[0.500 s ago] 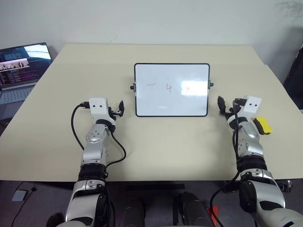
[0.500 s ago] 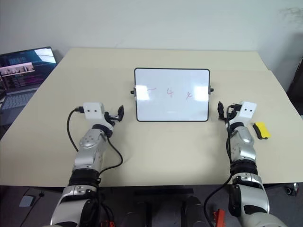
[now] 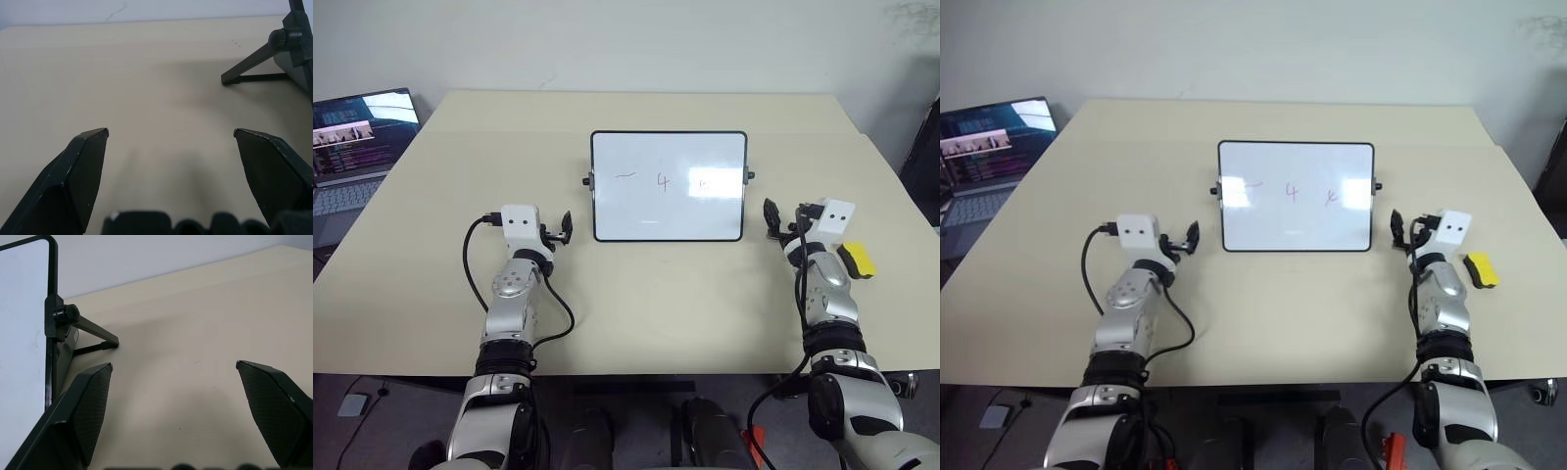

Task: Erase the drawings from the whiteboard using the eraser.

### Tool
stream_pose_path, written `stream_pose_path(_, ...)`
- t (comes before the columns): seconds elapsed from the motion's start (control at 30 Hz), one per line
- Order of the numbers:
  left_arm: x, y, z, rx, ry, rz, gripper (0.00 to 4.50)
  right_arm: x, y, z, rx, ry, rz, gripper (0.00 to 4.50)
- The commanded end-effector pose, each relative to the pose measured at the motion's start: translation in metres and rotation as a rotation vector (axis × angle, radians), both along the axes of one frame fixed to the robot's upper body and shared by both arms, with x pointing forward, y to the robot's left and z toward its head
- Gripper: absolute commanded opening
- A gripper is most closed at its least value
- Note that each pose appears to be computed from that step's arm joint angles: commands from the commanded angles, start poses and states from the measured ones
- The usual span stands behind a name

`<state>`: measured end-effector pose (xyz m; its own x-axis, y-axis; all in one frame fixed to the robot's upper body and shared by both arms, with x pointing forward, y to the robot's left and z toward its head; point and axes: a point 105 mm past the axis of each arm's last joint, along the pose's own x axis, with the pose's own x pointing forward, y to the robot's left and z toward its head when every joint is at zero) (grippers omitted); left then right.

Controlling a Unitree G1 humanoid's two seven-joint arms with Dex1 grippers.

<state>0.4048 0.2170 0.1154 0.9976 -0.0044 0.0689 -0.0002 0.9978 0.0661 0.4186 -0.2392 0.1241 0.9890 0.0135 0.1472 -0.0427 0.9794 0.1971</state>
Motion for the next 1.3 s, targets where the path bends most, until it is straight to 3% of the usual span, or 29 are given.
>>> stream_pose_path(0.03,0.001,0.001,0.008,0.006,-0.026,-0.004,4.5,0.0,-0.005,0.026,-0.021,-0.085,-0.009,4.45)
stream_pose_path(0.57,0.003,-0.003,0.012,0.013,-0.029,-0.041,4.5,-0.003,-0.005,0.029,-0.038,-0.088,-0.002,4.45)
stream_pose_path(0.7,-0.005,0.01,0.035,0.04,-0.055,-0.143,4.5,-0.012,-0.002,0.05,-0.073,-0.122,0.07,4.45)
stream_pose_path(0.87,-0.02,0.026,0.081,0.104,-0.058,-0.323,4.5,-0.028,-0.036,0.077,-0.113,-0.138,0.027,4.45)
stream_pose_path(0.97,-0.03,0.008,0.102,0.115,-0.05,-0.493,4.5,-0.036,-0.054,0.085,-0.128,-0.132,0.003,4.45)
stream_pose_path(1.17,-0.06,-0.079,0.116,0.168,-0.005,-0.948,4.5,-0.052,-0.085,0.099,-0.145,-0.131,-0.018,4.45)
stream_pose_path(1.3,-0.06,-0.108,0.122,0.147,-0.019,-1.027,4.5,-0.057,-0.089,0.1,-0.157,-0.125,-0.015,4.45)
